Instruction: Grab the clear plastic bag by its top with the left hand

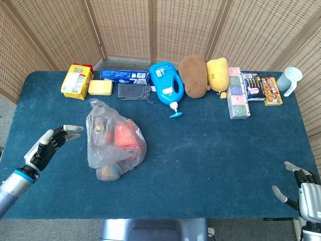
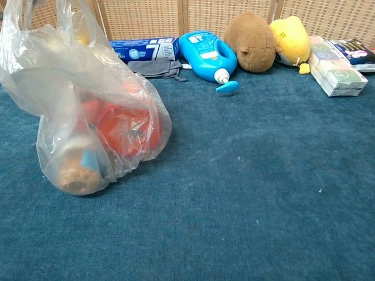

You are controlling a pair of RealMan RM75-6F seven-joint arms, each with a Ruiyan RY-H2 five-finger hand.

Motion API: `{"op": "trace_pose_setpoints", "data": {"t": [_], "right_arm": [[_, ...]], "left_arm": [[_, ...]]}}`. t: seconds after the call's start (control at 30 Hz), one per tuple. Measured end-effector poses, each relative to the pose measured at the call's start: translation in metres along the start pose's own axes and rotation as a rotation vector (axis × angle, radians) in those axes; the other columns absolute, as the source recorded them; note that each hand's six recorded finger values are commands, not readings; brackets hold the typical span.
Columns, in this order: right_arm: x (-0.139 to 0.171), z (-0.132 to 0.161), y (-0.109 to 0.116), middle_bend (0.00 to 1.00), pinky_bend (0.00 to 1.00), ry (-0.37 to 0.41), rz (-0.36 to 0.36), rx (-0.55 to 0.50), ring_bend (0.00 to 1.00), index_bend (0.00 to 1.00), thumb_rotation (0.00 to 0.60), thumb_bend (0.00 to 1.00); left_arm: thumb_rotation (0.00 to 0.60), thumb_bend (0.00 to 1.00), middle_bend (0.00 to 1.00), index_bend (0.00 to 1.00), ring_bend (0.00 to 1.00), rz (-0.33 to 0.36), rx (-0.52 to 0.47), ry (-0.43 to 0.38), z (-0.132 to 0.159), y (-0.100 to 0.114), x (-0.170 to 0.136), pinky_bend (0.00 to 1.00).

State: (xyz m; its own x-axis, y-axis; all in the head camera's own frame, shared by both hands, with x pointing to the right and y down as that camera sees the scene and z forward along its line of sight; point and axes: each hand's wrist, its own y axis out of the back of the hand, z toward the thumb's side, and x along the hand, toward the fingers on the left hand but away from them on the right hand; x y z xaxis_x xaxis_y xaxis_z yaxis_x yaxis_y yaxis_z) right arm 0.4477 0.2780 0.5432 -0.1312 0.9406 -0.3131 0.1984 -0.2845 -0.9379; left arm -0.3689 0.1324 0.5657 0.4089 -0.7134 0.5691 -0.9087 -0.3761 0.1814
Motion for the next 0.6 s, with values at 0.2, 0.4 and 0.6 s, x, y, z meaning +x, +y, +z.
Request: {"op": "trace_pose_setpoints", "data": {"t": [0.2,0.4,0.6], "right_arm": [[0.002,-0.002,0.001,0.31,0.22,-0.010,-0.001,0.004,0.29,0.20,0.000,0.25],[0.005,-0.005,0.003,0.31,0.22,-0.018,-0.010,0.002,0.29,0.20,0.000,0.25],[0.009,-0.009,0.006,0.31,0.22,-0.032,-0.020,-0.001,0.29,0.20,0.000,0.25]], "left_arm": [[0.006,0.23,0.23,0.24,0.11,-0.066,-0.067,0.028,0.001,-0.014,0.025,0.15],[0.004,0.24,0.23,0.23,0.11,-0.142,-0.093,0.044,0.005,-0.037,0.049,0.15],[0.006,0.23,0.23,0.21,0.11,-0.180,-0.138,0.080,0.006,-0.054,0.068,0.15]]}}
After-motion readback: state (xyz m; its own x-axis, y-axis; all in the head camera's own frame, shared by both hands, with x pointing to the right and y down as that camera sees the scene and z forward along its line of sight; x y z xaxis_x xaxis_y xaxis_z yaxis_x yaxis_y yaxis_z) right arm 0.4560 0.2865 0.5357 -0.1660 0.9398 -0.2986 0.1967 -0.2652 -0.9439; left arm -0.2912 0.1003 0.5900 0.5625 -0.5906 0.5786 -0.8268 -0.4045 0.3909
